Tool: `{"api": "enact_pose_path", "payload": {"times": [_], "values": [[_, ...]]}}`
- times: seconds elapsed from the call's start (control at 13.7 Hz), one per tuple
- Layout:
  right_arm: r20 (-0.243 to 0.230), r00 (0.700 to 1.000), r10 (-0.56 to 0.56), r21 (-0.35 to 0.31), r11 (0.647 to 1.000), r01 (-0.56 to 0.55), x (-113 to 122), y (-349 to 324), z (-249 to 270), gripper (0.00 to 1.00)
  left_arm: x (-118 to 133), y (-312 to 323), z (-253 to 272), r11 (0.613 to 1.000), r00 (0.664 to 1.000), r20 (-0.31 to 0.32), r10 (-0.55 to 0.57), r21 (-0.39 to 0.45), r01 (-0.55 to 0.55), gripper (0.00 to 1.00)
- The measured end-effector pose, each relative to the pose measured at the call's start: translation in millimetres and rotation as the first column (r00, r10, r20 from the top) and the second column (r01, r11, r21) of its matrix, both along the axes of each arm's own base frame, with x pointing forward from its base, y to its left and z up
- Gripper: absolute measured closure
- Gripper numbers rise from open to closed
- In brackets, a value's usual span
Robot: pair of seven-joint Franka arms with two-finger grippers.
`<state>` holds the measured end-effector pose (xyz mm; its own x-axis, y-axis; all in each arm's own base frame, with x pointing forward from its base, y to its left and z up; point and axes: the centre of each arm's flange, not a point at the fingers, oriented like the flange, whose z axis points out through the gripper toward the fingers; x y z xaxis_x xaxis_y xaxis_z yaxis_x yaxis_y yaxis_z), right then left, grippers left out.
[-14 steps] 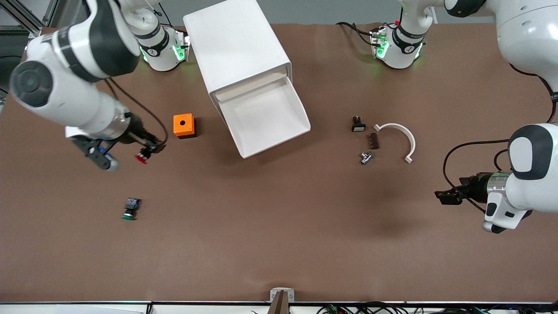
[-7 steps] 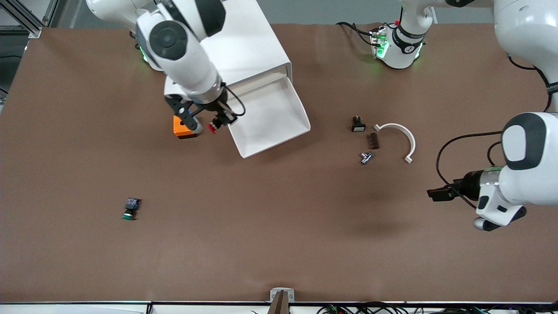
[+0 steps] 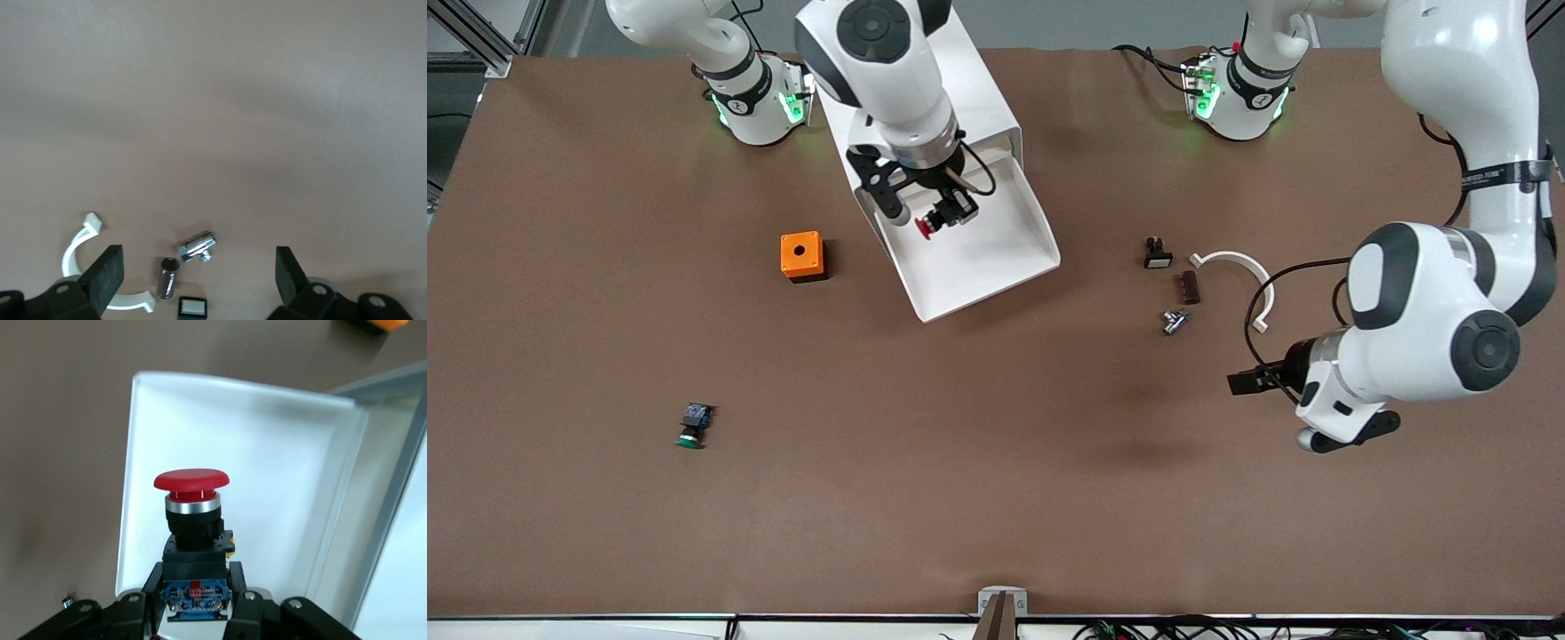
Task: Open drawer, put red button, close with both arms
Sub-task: 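Carry the red button with the right gripper over the open drawer, then lower the red button into the drawer and open the right gripper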
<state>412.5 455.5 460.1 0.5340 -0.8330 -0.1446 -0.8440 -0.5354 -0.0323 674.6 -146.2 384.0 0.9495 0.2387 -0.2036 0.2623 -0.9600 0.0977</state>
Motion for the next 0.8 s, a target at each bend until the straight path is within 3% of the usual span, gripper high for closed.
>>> {"api": "enact_pose_path", "payload": {"times": [0.44,0.8], "values": [[-0.004,0.999,-0.045,-0.009,0.999,0.045,-23,38,-48,0.59,-28,-78,-19,0.999,0.999,-0.031,0.037,0.033,-0.036,0.0],[0.006,0.998,-0.063,-0.008,0.998,0.063,-19,48,-79,0.59,-44,-117,-22,0.988,0.988,-0.054,0.142,0.071,-0.138,0.0]]}}
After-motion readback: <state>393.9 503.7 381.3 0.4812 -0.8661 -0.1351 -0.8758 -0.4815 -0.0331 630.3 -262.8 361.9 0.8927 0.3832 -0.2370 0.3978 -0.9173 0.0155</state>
